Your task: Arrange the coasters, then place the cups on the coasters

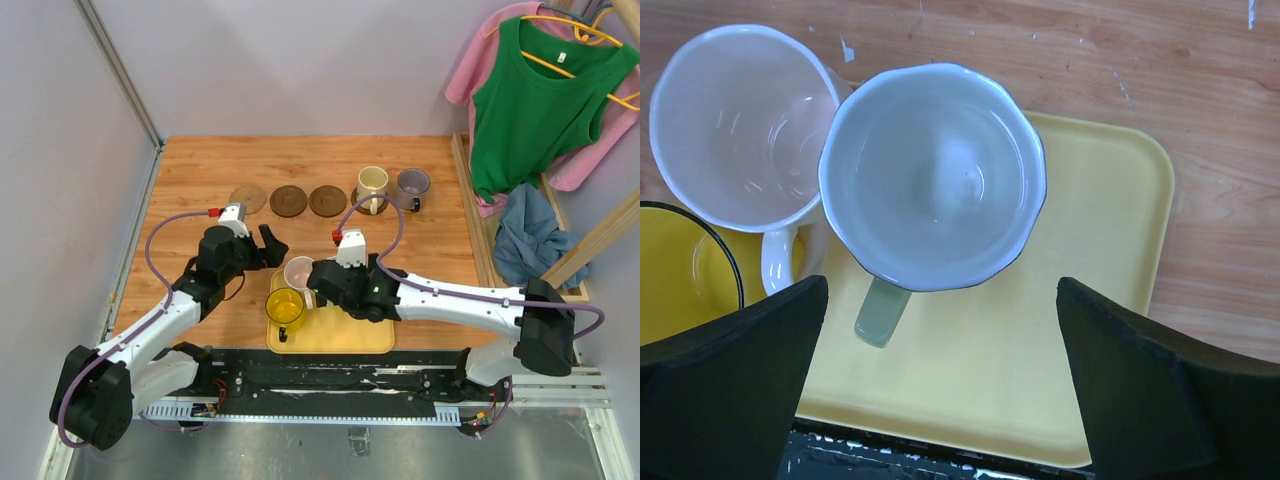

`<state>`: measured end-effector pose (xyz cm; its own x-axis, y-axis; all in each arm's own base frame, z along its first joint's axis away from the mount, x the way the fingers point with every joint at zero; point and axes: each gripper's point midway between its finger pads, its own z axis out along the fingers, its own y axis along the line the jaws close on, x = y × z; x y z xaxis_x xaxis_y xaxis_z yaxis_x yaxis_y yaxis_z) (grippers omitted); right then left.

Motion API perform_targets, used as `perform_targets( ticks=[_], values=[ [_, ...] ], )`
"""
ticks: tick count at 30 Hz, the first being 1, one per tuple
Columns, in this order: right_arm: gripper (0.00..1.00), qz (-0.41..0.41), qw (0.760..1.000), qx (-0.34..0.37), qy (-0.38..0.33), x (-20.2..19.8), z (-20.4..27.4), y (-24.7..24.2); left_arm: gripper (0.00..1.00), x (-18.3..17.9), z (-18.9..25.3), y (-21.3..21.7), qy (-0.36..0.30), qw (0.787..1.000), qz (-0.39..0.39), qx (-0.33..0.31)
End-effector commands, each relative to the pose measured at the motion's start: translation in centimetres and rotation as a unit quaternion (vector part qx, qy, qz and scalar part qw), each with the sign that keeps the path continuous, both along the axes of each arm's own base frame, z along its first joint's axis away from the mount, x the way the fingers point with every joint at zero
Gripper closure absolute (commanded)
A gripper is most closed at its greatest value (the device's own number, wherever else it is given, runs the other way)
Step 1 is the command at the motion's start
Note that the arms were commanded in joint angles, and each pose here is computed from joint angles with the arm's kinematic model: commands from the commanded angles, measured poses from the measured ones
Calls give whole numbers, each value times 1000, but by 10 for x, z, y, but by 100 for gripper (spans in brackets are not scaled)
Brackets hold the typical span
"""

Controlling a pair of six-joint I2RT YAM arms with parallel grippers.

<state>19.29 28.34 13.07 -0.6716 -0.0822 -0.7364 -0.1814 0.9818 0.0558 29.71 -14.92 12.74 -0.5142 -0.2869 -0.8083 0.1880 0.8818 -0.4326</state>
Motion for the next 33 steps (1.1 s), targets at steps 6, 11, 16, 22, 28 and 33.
perform_targets(
  ticks=[6,11,16,22,28,33],
  values=[
    [2,-11,999,-37,32,-14,-23,-5,0,-2,8,0,-19,1000,-2,-13],
    [2,-35,996,-67,38,-20,-32,-29,0,-3,7,-1,-18,1000,-3,-17],
    [2,-35,996,-71,46,-27,-36,-45,0,-4,6,0,-16,1000,-2,-18],
    [2,-30,995,-75,54,-32,-37,-54,0,-5,6,0,-16,1000,1,-20],
    [0,19,996,-66,59,-32,-30,-31,0,-4,5,1,-16,1000,3,-21],
    [8,37,995,-73,59,-27,-30,-15,0,-4,5,2,-15,1000,5,-19]
  ],
)
